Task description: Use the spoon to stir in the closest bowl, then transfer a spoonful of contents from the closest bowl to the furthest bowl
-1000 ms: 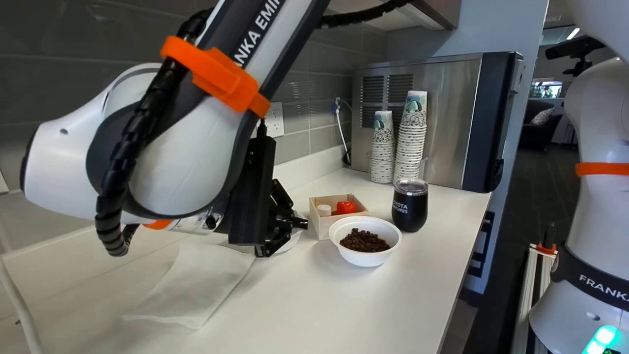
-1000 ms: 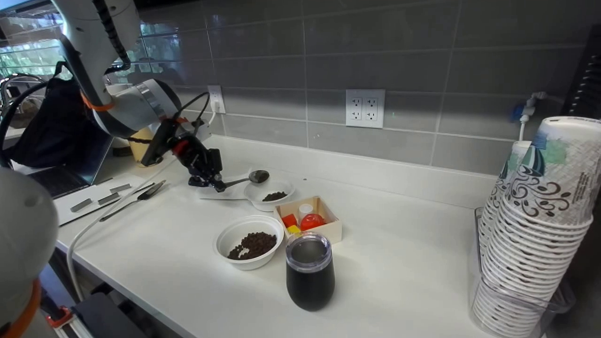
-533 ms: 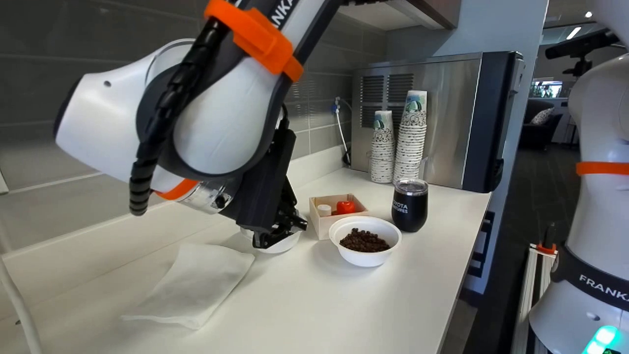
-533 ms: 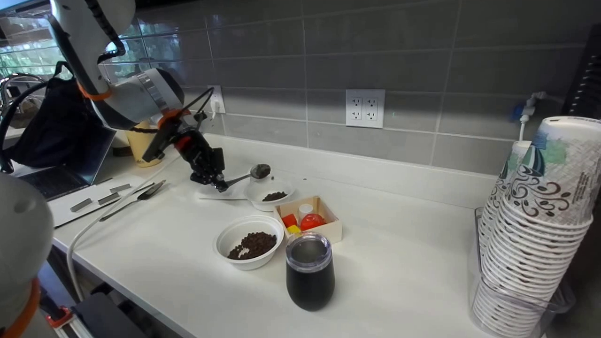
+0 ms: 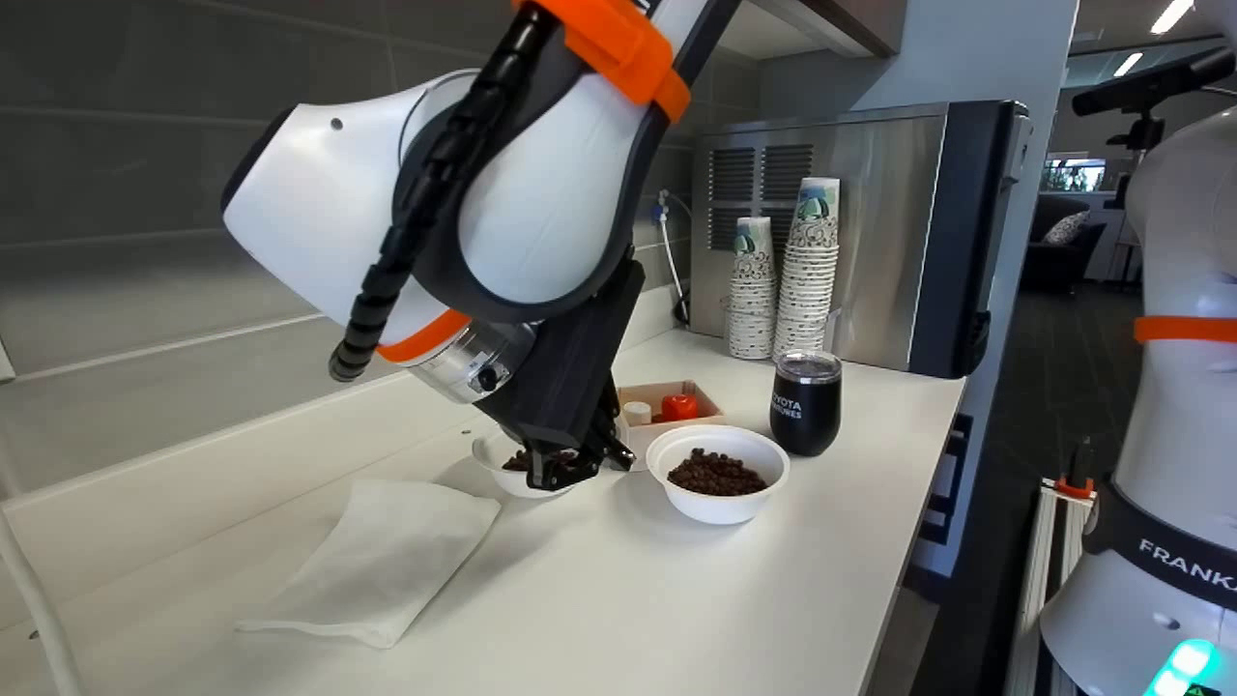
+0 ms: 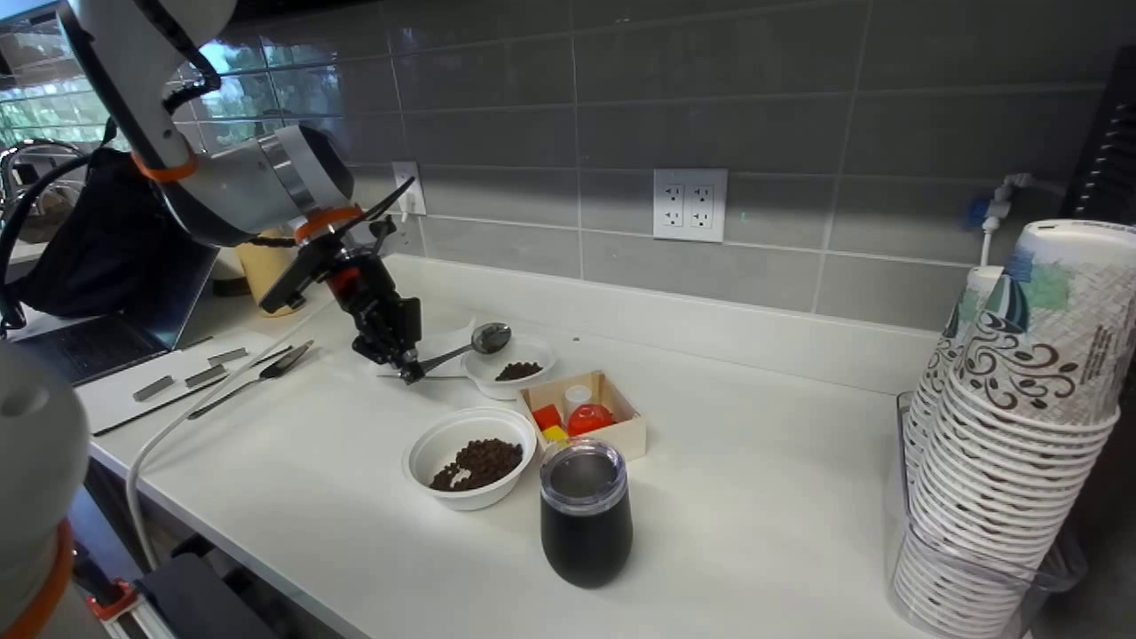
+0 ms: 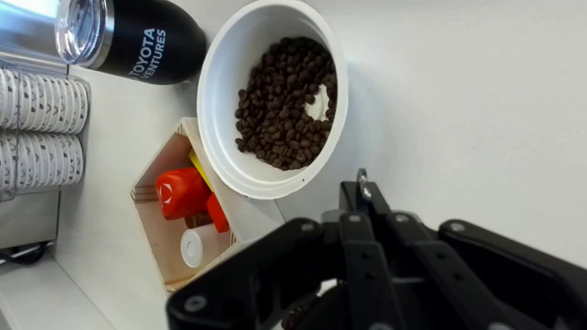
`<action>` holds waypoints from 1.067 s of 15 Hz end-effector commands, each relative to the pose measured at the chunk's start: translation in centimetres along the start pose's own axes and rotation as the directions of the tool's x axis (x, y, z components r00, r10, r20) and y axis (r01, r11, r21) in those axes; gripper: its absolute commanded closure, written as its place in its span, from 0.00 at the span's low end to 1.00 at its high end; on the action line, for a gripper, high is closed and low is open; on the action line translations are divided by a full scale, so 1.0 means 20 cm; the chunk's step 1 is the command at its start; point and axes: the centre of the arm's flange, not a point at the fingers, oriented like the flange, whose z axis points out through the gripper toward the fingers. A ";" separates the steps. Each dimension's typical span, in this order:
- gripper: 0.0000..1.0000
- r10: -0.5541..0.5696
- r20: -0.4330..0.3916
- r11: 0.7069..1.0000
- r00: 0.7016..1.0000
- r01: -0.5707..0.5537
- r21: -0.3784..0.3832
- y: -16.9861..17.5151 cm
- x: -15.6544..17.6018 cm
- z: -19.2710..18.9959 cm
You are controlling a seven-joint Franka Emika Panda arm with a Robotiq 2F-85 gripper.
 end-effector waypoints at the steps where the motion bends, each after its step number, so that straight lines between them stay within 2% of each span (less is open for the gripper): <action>1: 0.99 0.025 -0.044 0.998 0.999 -0.022 0.059 0.09 -0.11 0.00; 5: 0.99 0.032 -0.119 0.991 0.992 -0.016 0.132 0.11 -0.14 -0.03; 8: 0.99 0.035 -0.138 0.986 0.990 -0.012 0.165 0.12 -0.17 -0.03; 14: 0.99 0.063 -0.125 0.983 0.990 -0.040 0.179 0.17 -0.25 -0.04; 16: 0.99 0.073 -0.106 0.985 0.992 -0.056 0.161 0.19 -0.29 -0.07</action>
